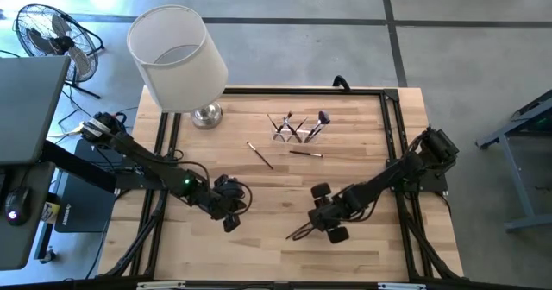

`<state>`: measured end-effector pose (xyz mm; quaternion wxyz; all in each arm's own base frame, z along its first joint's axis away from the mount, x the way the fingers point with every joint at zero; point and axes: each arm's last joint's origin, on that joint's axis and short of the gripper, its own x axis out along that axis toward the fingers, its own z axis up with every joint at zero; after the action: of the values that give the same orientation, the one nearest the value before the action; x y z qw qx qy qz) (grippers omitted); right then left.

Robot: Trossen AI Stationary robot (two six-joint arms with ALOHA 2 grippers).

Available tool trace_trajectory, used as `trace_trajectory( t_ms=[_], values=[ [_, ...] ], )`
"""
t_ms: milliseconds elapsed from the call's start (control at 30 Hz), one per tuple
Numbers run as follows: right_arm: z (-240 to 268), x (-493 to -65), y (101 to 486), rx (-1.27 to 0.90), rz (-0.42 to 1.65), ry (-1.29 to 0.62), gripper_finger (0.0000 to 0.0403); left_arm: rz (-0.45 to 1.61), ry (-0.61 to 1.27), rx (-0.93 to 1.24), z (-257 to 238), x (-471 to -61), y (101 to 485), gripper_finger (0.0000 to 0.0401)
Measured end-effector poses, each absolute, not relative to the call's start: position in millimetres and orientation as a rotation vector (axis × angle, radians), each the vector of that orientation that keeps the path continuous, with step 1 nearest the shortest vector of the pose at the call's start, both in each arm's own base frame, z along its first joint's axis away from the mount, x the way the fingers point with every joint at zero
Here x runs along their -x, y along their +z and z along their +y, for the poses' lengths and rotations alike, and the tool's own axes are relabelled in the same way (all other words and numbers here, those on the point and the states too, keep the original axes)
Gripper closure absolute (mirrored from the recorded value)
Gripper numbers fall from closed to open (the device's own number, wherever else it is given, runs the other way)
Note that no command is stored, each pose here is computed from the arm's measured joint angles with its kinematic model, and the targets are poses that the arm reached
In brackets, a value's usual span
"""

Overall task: Put items in baskets/containers
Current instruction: Put the eyeshadow brush into the transparent organizer

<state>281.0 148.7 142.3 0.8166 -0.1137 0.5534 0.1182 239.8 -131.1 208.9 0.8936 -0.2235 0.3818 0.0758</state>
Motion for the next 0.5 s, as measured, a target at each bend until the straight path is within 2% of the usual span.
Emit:
trace_trajectory(
  t_ms=[400, 500],
  values=[
    [152, -284, 122, 0.256, 1.239, 0.276, 0.0339, 0.788, 0.164, 0.471, -131, -240, 209, 0.0401],
    [152, -283, 118, 0.252, 1.264, 0.287, 0.0373, 0.787, 0.17, 0.485, -131, -240, 209, 0.0401]
  ],
)
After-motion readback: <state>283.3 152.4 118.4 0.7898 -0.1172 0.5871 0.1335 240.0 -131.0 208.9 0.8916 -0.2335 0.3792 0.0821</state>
